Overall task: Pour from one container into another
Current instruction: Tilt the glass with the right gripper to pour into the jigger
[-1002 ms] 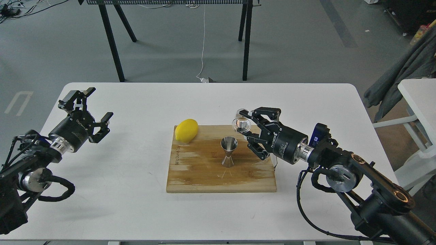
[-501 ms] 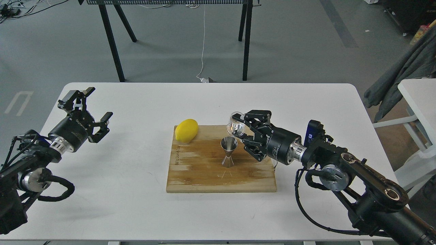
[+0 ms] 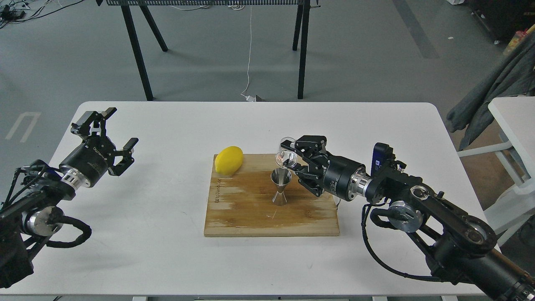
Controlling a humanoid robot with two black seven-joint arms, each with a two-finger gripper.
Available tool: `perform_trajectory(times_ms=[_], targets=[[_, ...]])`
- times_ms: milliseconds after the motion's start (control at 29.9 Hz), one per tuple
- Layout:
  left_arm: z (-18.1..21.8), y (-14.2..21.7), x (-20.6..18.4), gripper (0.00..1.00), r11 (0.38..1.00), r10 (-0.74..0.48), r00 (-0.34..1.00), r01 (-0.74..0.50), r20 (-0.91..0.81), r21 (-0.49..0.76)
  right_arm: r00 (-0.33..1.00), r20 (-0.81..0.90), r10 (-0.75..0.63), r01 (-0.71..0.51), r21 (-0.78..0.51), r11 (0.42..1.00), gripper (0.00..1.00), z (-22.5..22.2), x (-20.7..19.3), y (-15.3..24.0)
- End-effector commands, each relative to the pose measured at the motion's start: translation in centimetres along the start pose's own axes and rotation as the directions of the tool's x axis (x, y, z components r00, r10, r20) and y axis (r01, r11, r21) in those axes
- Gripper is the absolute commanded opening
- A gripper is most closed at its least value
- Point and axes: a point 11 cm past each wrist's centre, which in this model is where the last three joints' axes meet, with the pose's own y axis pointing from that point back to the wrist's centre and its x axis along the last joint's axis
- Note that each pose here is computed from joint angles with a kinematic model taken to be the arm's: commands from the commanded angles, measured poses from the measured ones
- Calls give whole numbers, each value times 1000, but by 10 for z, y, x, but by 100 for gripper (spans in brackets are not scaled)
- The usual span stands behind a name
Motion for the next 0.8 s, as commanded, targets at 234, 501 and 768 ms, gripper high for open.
perform_trajectory(times_ms=[234,501,768], targets=[[0,0,0,99,1000,0,1000,0,0,0,997,-71,7,-7,-10,1000,40,-6,3,-2],[0,0,0,99,1000,0,1000,0,0,0,993,-115,-7,3,-34,999,40,-3,-1,-5],[-1,0,0,99,1000,0,1000,0,-2,1,989,-151,-9,2,-45,999,40,-3,-1,-6]])
